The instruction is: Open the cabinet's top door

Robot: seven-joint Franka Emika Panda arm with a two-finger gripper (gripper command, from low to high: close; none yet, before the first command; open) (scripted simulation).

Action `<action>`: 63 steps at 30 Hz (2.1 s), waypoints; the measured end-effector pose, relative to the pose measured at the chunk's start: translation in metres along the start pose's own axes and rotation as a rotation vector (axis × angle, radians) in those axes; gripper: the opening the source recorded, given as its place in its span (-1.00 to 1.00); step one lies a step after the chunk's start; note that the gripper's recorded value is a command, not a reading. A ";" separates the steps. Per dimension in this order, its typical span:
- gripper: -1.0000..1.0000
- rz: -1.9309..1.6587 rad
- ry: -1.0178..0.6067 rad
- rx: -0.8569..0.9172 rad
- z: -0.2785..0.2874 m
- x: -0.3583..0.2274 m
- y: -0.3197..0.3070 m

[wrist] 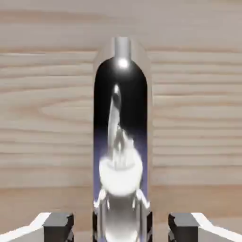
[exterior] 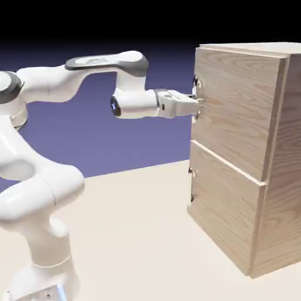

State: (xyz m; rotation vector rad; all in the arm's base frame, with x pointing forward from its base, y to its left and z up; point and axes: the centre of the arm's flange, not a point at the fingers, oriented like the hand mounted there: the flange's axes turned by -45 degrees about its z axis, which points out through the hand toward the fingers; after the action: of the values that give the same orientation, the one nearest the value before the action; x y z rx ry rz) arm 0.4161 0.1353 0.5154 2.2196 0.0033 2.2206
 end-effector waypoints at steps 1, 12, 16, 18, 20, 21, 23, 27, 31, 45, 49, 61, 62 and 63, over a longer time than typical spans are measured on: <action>-1.00 0.002 0.000 0.016 -0.005 0.000 0.002; -1.00 0.002 0.000 0.151 -0.048 0.000 0.026; -1.00 0.002 0.001 0.204 -0.063 0.000 0.036; -1.00 0.002 0.001 0.244 -0.074 0.000 0.045; -1.00 0.002 0.001 0.284 -0.085 0.000 0.054; -1.00 0.002 0.001 0.305 -0.091 0.000 0.059; -1.00 0.002 0.001 0.345 -0.101 0.000 0.068; -1.00 0.002 0.001 0.418 -0.119 0.000 0.087; -1.00 0.002 0.001 0.483 -0.134 0.000 0.104; -1.00 0.002 0.001 0.664 -0.169 0.000 0.158; -1.00 0.006 0.001 0.722 -0.178 -0.001 0.177; -1.00 0.003 0.001 0.968 -0.204 -0.001 0.260; -1.00 0.003 0.001 0.993 -0.205 -0.001 0.269; -1.00 0.003 0.001 1.019 -0.207 -0.001 0.278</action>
State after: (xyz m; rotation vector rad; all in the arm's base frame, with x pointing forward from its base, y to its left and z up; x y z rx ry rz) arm 0.2094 -0.1424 0.5153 2.5292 1.4129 2.5289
